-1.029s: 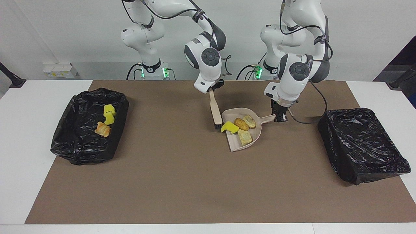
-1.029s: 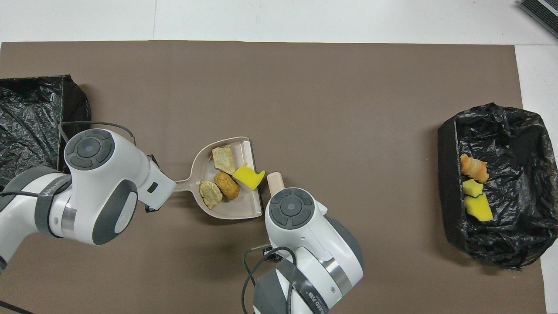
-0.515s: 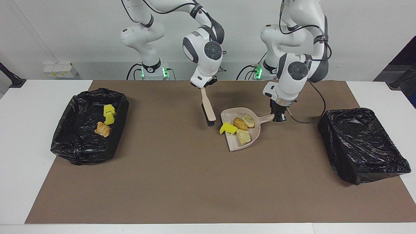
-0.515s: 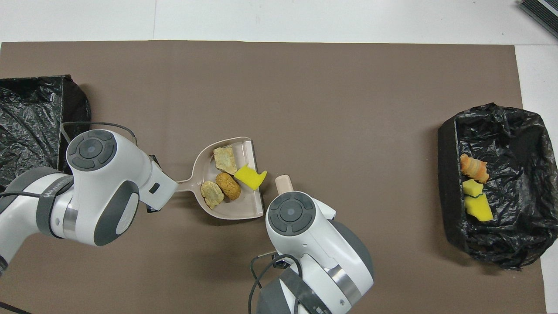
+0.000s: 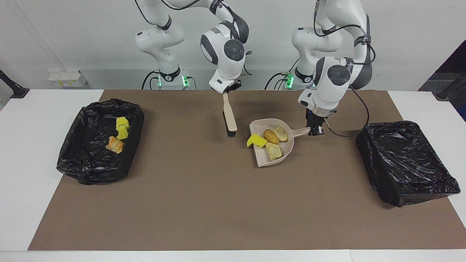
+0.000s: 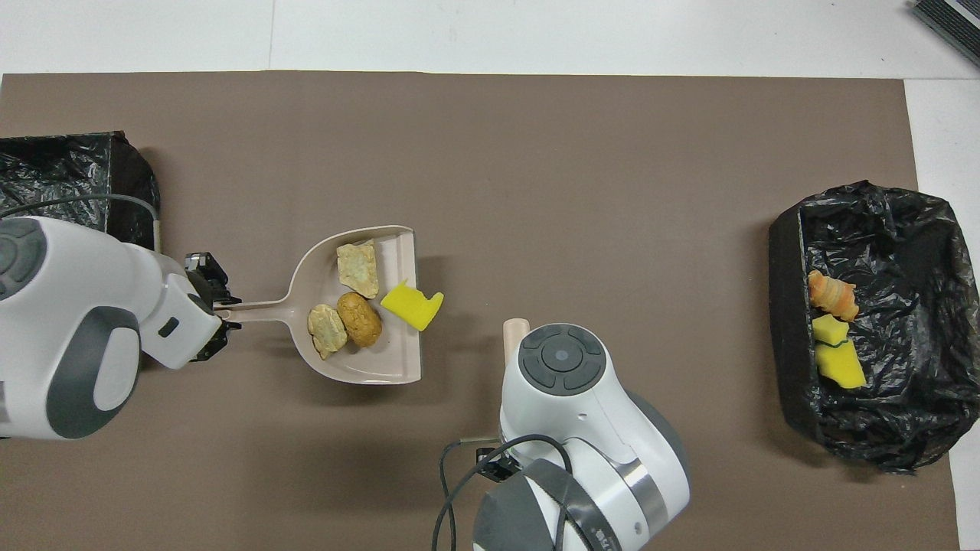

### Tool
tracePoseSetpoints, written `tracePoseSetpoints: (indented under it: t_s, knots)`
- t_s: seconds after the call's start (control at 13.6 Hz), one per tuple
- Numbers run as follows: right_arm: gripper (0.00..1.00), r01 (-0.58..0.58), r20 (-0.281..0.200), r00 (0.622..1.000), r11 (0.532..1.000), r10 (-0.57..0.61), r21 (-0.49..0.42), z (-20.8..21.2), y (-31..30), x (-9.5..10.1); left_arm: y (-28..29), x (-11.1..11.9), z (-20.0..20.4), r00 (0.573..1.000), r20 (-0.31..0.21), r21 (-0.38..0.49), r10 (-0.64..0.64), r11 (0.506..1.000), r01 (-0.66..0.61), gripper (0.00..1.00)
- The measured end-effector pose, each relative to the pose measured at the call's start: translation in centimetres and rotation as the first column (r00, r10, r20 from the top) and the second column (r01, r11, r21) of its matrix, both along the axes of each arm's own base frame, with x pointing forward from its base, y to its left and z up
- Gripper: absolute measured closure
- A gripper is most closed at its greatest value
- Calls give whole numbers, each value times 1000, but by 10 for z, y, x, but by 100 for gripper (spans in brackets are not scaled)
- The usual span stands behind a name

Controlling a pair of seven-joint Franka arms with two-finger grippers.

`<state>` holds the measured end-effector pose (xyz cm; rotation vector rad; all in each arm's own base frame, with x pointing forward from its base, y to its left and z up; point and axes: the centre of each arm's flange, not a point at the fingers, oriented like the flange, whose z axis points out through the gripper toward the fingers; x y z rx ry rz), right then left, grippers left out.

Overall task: Sweep and dump trash in bin
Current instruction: 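Dump the dustpan into the bin with the left gripper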

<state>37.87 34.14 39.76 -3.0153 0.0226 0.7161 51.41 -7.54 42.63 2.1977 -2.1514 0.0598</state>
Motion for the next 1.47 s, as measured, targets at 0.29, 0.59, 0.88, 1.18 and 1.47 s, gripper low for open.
tracePoseSetpoints:
  t_s: [0.29,0.59,0.88,1.18,1.47]
  knots:
    - [74,77,41,996,995,-80,64,-13,19,-10,54,-1,14,1000,10,-84,16,996,-15,68]
    - [74,44,38,998,998,-46,51,-29,52,-42,69,-3,26,998,11,-157,56,986,-53,68]
    - [74,18,7,1000,1000,-18,15,-54,49,-62,109,-12,56,996,2,-268,86,960,-82,68]
    - [74,40,29,999,999,-41,17,-68,42,-61,142,-15,73,992,29,-331,120,938,-104,68]
    - [67,28,43,999,999,-29,29,-73,39,-62,167,1,106,989,56,-338,138,935,-112,68]
